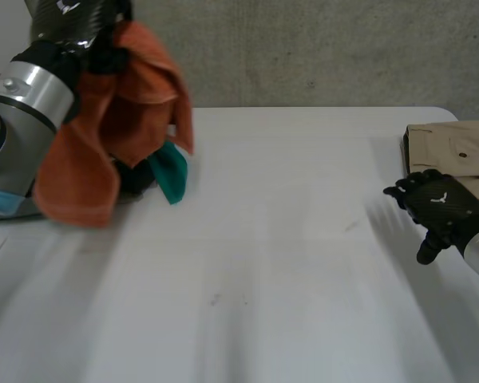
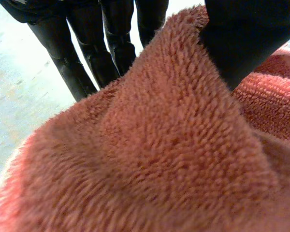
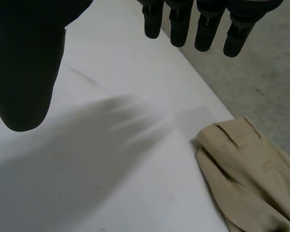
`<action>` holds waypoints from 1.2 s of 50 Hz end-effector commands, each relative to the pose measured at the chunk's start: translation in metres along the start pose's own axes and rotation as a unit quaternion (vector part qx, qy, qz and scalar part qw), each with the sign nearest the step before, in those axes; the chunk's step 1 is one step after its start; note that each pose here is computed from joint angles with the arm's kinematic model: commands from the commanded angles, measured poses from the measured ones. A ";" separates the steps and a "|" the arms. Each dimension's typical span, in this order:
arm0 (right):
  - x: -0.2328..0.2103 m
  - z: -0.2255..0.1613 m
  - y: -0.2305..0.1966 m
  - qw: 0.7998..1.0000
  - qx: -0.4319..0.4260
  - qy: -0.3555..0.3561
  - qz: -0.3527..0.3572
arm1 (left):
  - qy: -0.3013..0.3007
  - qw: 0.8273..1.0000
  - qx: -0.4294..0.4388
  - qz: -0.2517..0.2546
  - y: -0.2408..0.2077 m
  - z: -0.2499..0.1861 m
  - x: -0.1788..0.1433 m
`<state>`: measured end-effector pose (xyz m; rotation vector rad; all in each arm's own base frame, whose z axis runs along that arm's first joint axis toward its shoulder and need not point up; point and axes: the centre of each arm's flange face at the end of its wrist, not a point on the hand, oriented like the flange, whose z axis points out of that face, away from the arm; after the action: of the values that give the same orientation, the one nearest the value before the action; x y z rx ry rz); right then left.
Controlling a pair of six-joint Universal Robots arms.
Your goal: Fold the laundry.
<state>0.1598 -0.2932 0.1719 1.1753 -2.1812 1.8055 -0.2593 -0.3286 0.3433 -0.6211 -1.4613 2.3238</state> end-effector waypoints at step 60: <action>-0.043 -0.088 -0.019 0.982 -0.130 -0.131 -0.038 | 0.086 0.901 -0.423 0.037 0.130 -0.194 0.101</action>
<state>0.1743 -0.2019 0.1961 1.4264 -2.3758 1.4620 -0.2443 -0.1838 0.1400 -1.0107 -2.3988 1.5577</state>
